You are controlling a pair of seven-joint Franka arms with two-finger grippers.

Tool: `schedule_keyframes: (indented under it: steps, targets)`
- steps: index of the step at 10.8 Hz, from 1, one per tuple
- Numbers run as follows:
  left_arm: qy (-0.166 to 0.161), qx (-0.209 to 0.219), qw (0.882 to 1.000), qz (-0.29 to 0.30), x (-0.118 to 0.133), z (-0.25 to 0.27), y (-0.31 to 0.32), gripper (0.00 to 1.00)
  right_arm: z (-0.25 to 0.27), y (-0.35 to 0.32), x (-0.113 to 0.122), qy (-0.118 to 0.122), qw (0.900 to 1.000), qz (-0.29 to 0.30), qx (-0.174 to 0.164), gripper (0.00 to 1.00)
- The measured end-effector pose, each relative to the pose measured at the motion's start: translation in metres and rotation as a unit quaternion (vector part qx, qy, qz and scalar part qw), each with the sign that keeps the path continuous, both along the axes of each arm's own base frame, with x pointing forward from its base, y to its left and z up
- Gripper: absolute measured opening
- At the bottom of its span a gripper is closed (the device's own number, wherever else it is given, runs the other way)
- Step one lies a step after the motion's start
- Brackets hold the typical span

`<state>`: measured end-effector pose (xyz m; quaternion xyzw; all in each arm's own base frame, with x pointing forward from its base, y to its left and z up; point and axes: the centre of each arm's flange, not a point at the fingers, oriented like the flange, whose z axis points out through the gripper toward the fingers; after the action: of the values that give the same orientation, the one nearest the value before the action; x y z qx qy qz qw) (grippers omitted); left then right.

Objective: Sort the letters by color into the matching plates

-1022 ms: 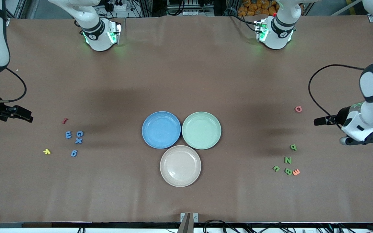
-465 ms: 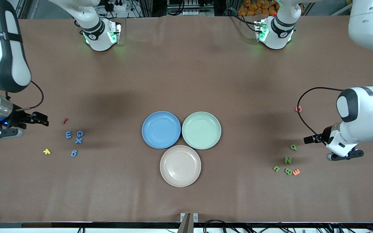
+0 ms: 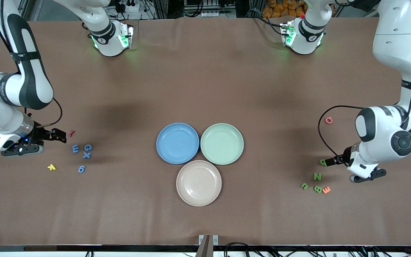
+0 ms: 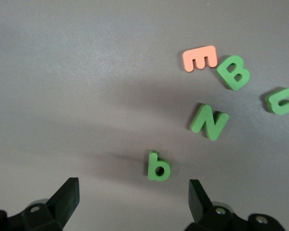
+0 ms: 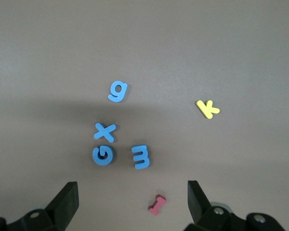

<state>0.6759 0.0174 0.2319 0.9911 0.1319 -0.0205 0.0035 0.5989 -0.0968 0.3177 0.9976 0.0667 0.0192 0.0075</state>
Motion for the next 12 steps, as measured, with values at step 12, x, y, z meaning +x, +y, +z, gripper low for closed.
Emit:
schedule_keyframes:
  steps: [12]
  targets:
    - [0.007, 0.003, 0.998, 0.062, -0.002, -0.049, -0.009, 1.0, -0.11, -0.027, -0.006, -0.006, 0.996, 0.085, -0.007, 1.0]
